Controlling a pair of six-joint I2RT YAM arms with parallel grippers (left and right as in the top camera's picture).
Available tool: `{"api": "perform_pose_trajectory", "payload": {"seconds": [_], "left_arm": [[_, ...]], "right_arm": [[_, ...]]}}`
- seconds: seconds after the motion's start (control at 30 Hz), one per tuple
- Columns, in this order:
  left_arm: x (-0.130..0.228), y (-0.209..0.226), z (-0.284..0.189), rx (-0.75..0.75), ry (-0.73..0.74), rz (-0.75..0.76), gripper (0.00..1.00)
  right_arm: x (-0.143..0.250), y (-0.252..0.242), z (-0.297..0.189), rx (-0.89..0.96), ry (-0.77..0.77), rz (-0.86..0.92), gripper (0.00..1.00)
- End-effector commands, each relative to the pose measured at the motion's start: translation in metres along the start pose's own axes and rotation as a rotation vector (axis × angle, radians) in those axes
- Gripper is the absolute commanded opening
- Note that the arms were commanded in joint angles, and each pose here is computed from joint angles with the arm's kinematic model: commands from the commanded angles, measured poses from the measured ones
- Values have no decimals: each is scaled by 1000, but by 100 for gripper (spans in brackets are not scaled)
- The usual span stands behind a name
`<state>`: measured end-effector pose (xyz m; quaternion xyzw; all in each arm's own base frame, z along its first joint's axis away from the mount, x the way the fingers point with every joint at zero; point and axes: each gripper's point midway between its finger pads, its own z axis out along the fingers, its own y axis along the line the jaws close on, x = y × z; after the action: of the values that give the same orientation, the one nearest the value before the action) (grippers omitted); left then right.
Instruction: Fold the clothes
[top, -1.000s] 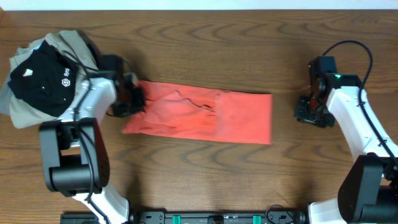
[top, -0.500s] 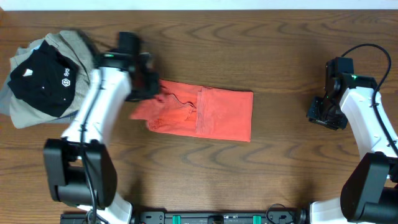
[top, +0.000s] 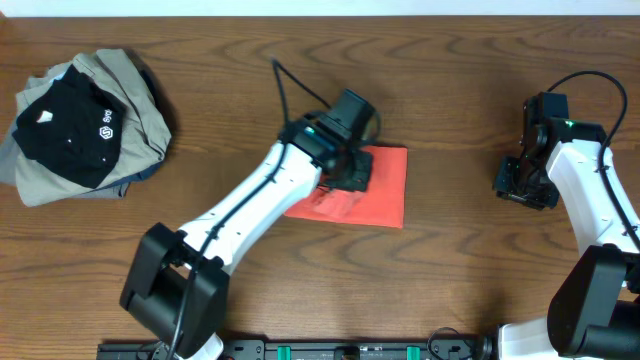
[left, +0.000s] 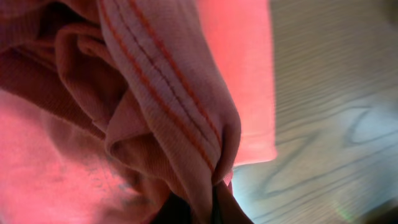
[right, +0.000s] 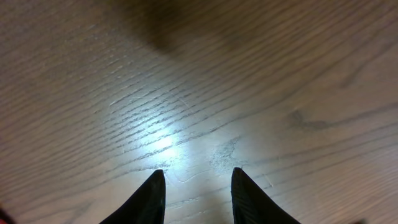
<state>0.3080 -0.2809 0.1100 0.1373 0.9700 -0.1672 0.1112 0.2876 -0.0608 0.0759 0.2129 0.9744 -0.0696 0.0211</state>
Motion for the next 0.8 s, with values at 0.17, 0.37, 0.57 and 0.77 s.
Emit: {"api": "perform_pose_trajectory", "payload": {"seconds": [0.17,0.37,0.57,0.77], "left_arm": [[-6,-13,4,19,-22,-41,10],[-7,-20,4,56,-23,-44,50],[-15,-50,-4,240,-33,71,60],[-35,5,-20,190,-63,-53,60]], "right_arm": [[-5,5,-9,-45,-23,-20,33],[-5,6,-10,-54,-22,-20,34],[-5,14,-10,-99,-21,-22,39],[9,73,-26,-436,0,-307,39]]}}
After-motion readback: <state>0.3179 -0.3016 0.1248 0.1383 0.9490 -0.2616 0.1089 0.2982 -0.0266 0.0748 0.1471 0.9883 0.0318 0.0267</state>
